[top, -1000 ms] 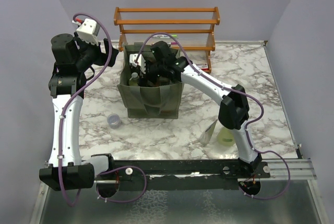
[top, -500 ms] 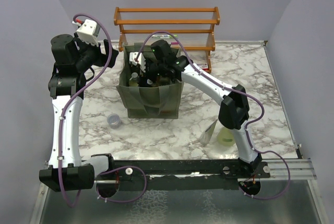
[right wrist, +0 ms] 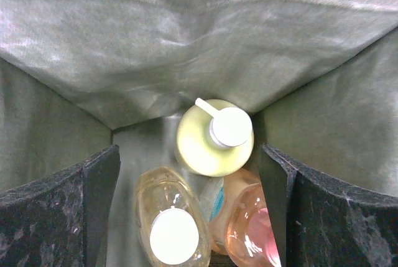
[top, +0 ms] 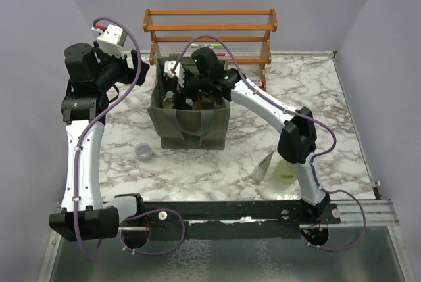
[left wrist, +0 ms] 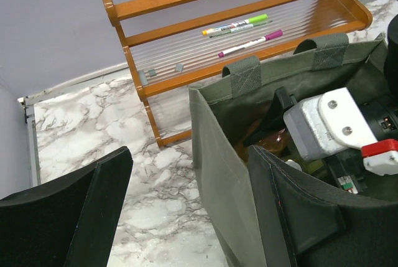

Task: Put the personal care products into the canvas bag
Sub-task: Place the care product in the canvas bag.

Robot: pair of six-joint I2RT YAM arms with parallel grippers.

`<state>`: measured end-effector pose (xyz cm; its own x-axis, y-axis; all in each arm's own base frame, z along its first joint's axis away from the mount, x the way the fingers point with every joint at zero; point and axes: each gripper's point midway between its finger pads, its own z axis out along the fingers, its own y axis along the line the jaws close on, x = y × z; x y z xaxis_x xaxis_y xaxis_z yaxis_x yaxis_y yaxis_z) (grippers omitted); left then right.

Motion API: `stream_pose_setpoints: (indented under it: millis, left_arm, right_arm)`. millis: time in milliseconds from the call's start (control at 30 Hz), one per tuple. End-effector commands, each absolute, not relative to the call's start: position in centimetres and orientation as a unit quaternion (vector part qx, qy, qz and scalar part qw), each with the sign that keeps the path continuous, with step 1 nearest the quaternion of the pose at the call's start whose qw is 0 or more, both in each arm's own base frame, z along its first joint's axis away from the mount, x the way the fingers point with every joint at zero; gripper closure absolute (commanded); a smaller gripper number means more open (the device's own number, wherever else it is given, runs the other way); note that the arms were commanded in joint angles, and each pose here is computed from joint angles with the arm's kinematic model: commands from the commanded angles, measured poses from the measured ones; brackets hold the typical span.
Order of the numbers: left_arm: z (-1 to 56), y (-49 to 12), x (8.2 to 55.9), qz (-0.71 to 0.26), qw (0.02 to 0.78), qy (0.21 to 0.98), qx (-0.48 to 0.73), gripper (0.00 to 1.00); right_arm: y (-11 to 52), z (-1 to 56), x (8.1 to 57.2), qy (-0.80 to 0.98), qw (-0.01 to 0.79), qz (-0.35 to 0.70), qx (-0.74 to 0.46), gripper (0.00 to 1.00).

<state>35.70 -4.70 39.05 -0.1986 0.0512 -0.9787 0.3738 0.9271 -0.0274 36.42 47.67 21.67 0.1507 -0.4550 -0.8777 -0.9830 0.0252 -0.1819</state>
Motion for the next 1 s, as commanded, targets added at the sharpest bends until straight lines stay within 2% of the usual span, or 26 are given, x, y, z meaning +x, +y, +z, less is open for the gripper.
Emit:
stream_pose_setpoints:
  millis: [0, 633, 967]
  left_arm:
    - [40.1, -4.8, 35.2, -0.132, 0.629, 0.752, 0.147, 0.22]
    - [40.0, -4.8, 35.2, -0.131, 0.628, 0.753, 0.146, 0.22]
    - [39.9, -4.9, 35.3, -0.137, 0.627, 0.753, 0.144, 0.22]
  right_arm:
    - [47.5, 28.4, 36.7, 0.544, 0.492, 0.308, -0.605, 0.09]
    - [46.4, 34.9, 37.0, 0.532, 0.553, 0.288, -0.573, 0.08]
    - [43.8, 38.3, 36.5, 0.539, 0.580, 0.261, -0.552, 0.08]
